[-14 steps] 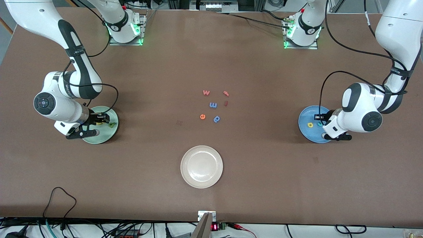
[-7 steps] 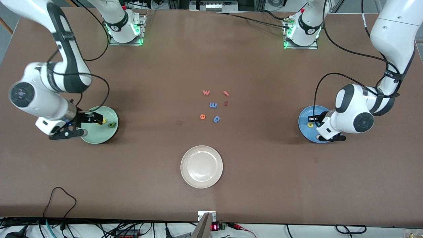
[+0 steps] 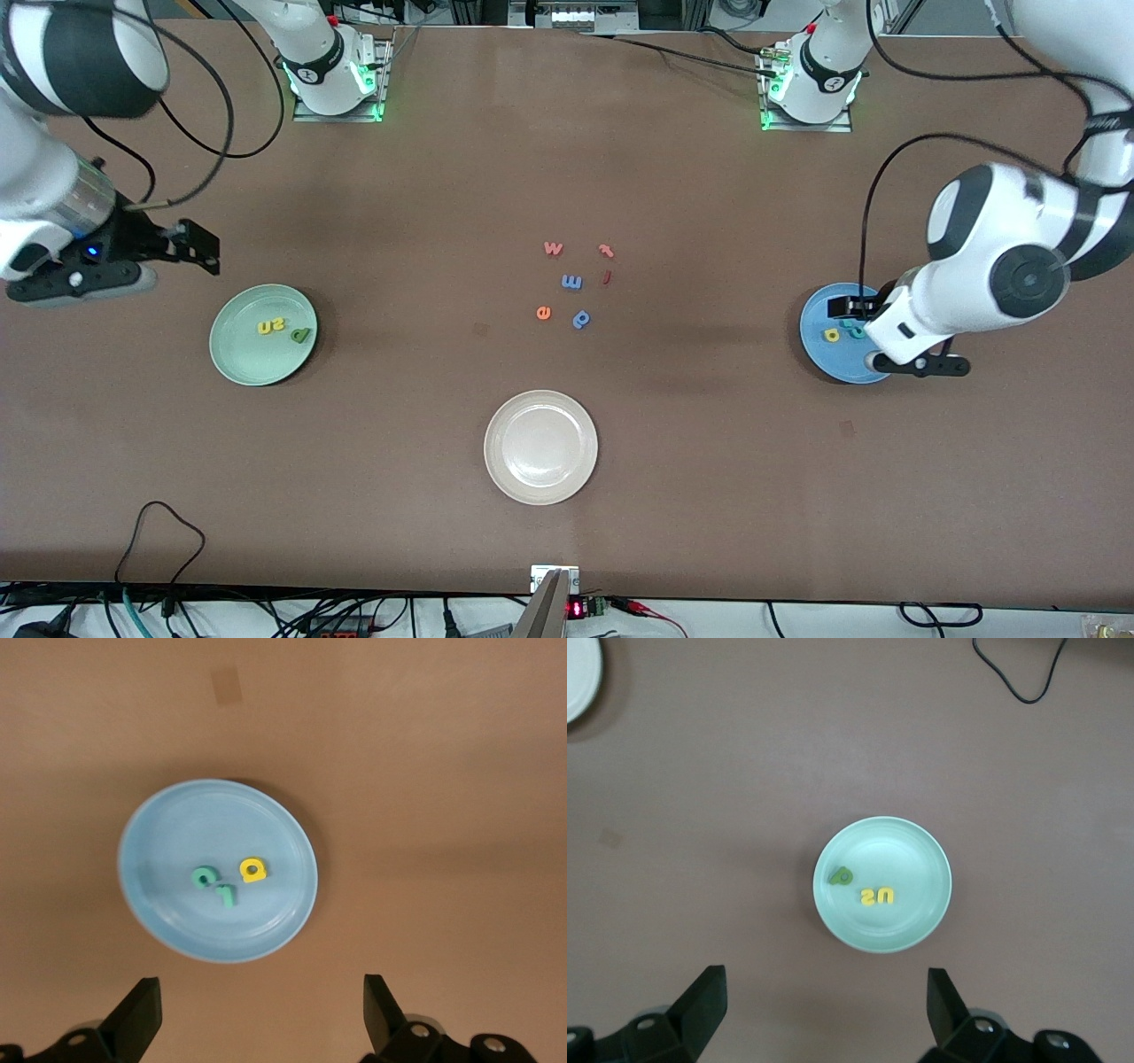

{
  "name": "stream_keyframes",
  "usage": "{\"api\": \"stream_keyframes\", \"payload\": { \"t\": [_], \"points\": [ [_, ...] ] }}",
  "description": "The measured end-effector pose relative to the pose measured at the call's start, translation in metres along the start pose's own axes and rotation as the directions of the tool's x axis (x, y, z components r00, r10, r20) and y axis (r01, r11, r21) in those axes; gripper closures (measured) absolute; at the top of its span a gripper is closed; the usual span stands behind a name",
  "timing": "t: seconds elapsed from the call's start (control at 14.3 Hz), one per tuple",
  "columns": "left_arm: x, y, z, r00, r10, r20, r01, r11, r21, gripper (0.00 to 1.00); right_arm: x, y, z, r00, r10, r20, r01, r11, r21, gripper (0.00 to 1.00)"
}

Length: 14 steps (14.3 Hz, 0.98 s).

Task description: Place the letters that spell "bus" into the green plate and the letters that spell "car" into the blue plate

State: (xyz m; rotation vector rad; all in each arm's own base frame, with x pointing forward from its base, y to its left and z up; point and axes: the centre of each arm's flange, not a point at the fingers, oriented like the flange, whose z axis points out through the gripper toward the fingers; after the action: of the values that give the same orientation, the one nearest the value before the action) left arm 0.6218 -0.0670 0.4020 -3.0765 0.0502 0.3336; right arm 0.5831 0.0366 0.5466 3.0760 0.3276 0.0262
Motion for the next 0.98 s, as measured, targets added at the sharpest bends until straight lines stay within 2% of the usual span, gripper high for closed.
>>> {"api": "stream_keyframes", "payload": {
  "t": [0.14, 0.35, 0.56, 0.77, 0.84, 0.98],
  "points": [
    [-0.005, 0.001, -0.052, 0.998, 0.014, -0.064, -0.013, 1.000, 0.009, 0.00, -0.004, 0.000, -0.027, 1.000, 0.002, 0.018, -0.002, 1.000, 0.002, 0.00],
    [-0.002, -0.021, -0.088, 0.992, 0.031, -0.126, -0.029, 0.999, 0.019, 0.00, -0.005, 0.004, -0.042, 1.000, 0.010, 0.016, -0.010, 1.000, 0.007, 0.00],
    [-0.003, -0.066, -0.109, 0.987, -0.004, -0.160, -0.008, 0.998, -0.070, 0.00, -0.005, 0.003, -0.038, 0.999, 0.013, 0.033, -0.014, 1.000, 0.025, 0.00],
    [-0.025, -0.083, -0.146, 0.975, -0.035, -0.220, 0.019, 0.997, -0.074, 0.00, -0.004, 0.002, -0.029, 0.998, 0.028, 0.062, -0.031, 0.999, 0.044, 0.00],
    [-0.034, -0.081, -0.157, 0.973, -0.035, -0.226, 0.018, 0.997, -0.077, 0.00, -0.002, 0.001, -0.026, 0.997, 0.039, 0.068, -0.044, 0.997, 0.061, 0.00],
    [-0.053, -0.074, -0.169, 0.979, -0.045, -0.197, 0.029, 0.996, -0.086, 0.00, -0.001, 0.000, -0.021, 0.995, 0.058, 0.079, -0.064, 0.996, 0.068, 0.00]
  ]
}}
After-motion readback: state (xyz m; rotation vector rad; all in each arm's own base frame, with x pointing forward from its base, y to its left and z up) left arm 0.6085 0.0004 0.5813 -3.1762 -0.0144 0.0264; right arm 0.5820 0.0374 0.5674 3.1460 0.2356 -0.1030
